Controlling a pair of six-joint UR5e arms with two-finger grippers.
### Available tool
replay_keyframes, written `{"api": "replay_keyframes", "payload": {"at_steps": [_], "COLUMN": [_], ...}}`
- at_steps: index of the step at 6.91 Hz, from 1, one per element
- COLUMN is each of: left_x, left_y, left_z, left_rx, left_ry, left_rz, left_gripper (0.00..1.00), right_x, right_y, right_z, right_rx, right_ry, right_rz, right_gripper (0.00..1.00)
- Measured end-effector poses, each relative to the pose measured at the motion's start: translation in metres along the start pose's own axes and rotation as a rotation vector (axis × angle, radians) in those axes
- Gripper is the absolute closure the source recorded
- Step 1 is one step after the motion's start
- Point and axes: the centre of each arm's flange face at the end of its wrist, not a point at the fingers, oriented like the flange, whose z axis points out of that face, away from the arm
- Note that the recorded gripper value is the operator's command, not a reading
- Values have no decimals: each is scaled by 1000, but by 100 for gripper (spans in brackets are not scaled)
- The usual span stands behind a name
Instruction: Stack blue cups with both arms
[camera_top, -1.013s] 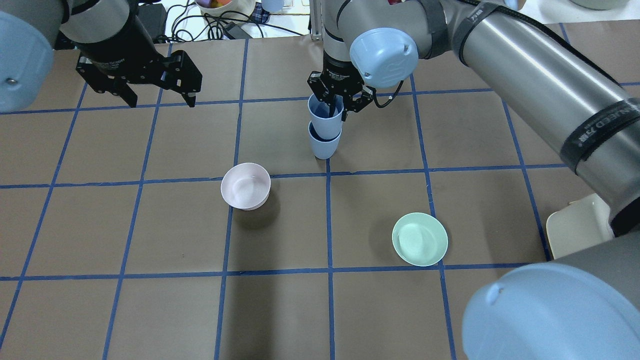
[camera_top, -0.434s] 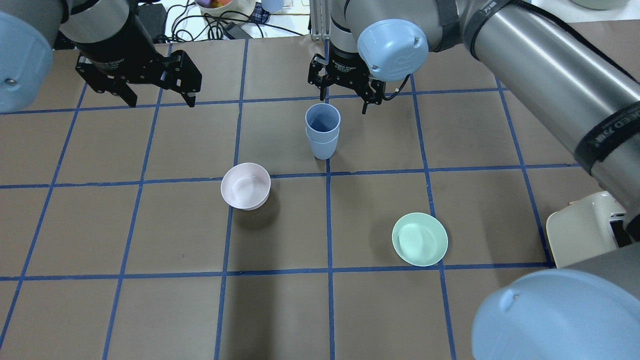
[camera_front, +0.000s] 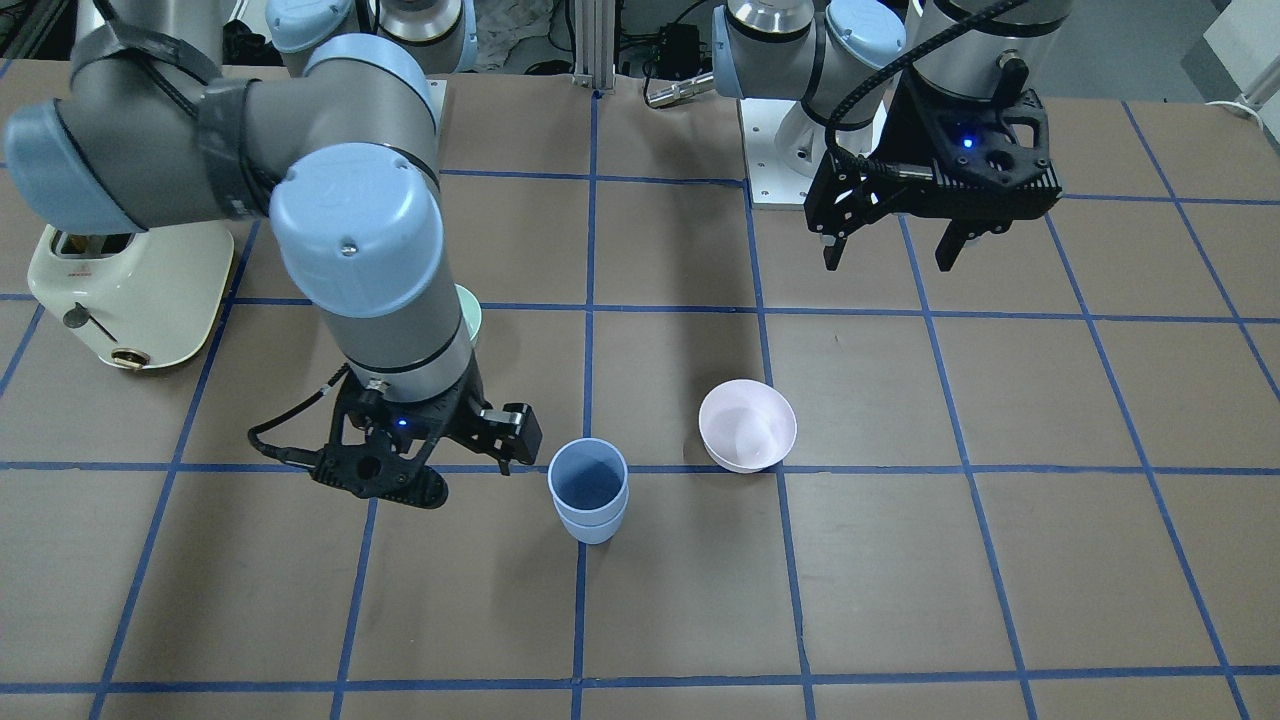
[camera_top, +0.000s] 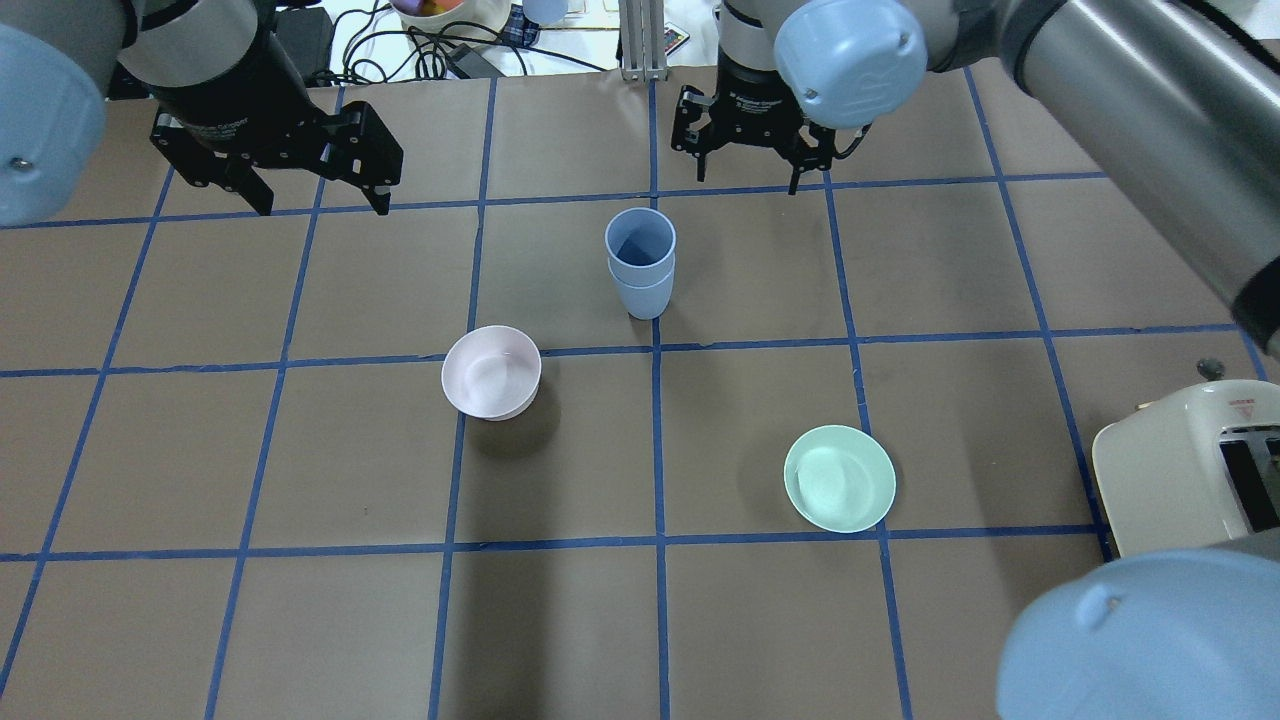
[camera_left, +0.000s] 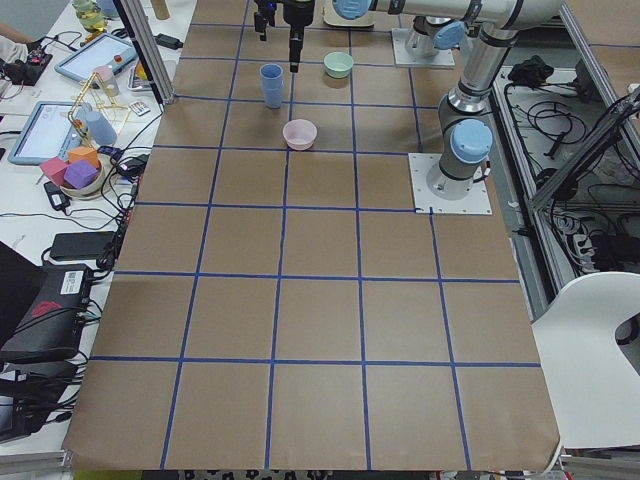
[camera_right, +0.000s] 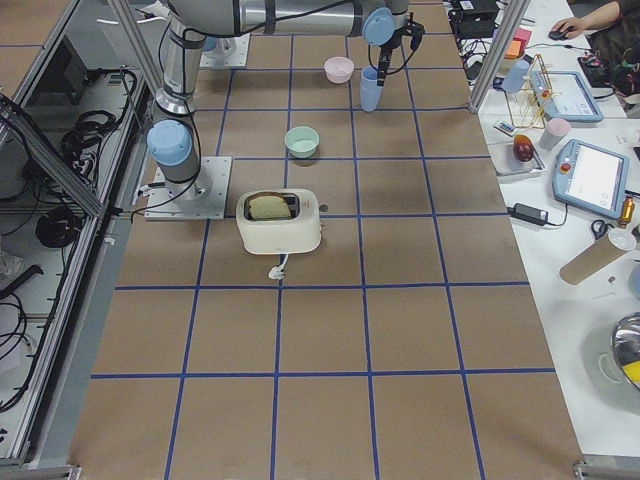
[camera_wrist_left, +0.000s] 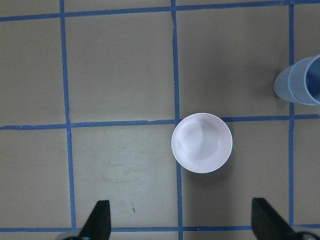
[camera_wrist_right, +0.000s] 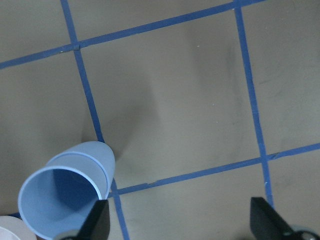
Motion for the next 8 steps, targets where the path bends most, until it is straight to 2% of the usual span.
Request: {"api": "replay_keyframes", "payload": {"at_steps": [1,2,5,8], "left_x": [0,0,0,0], "left_y": [0,0,0,0], "left_z": [0,-1,-1,-1], "left_rx": [1,1,1,1], "left_ry": [0,0,-1,-2], "left_rz": [0,0,0,0], "left_gripper": [0,0,0,0], "right_x": [35,68,137,142], "right_y": [2,11,46,63], "right_z": [-21,-41,-61,-66], "right_rx": [-6,-9,-49,-46], "right_ry": [5,6,8,16], "right_rz": [-91,-145,-134,-124], "right_gripper": [0,0,0,0]}}
